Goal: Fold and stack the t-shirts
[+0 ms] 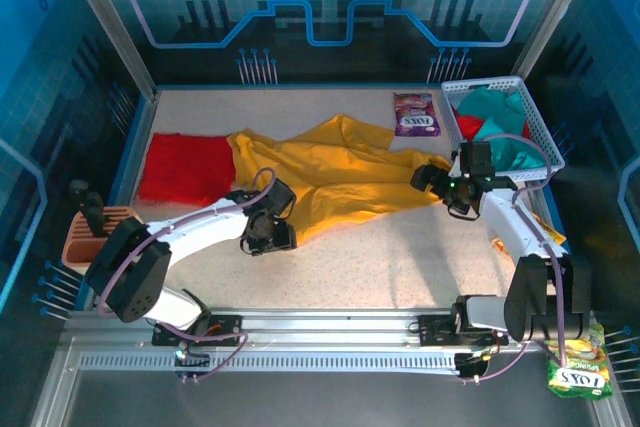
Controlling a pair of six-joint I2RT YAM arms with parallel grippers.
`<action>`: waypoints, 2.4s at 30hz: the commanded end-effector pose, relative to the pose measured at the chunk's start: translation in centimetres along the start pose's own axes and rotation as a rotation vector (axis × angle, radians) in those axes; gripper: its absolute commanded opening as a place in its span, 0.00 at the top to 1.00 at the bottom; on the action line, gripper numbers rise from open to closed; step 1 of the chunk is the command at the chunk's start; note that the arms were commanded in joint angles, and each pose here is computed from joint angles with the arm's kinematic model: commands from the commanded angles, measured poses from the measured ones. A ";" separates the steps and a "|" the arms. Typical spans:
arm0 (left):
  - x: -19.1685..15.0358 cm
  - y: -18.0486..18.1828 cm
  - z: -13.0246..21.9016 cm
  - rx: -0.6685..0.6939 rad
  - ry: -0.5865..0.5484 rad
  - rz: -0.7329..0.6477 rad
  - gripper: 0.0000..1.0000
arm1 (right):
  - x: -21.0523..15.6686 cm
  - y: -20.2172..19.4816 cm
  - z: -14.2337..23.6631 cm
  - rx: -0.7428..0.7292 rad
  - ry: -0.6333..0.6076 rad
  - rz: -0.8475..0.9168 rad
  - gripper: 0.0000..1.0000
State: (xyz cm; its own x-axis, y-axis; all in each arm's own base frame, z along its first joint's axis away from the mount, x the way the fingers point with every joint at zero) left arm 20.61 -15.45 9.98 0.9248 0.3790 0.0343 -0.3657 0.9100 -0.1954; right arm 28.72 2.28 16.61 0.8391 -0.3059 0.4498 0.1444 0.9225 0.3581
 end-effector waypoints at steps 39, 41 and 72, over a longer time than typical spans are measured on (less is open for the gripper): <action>14.3 -7.2 5.1 -0.256 -0.104 0.008 0.53 | -1.1 0.7 1.2 0.050 -0.012 0.020 0.00; 13.0 -7.3 3.8 -0.329 -0.081 0.037 0.54 | -1.0 0.8 0.8 0.062 0.001 0.016 0.00; 10.8 -9.6 -3.3 -0.244 -0.052 0.108 0.52 | -1.1 1.2 0.6 0.074 0.011 0.027 0.01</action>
State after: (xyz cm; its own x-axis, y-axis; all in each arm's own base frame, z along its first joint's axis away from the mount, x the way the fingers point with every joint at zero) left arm 34.06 -20.51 9.21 0.8746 0.4826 0.0463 -0.4158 0.7958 -0.4403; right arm 27.89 3.12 16.91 0.8406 -0.2928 0.4558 0.1010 0.9114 0.3990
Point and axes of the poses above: each hand's point on the last joint's axis, 136 mm out from that joint toward the fingers, its own z axis back along the fingers, its own y axis along the line the jaws close on, x = y × z, the point moved 7 cm from there along z, back along the fingers, and after that the axes turned 10 degrees about z, right-handed, at the moved point
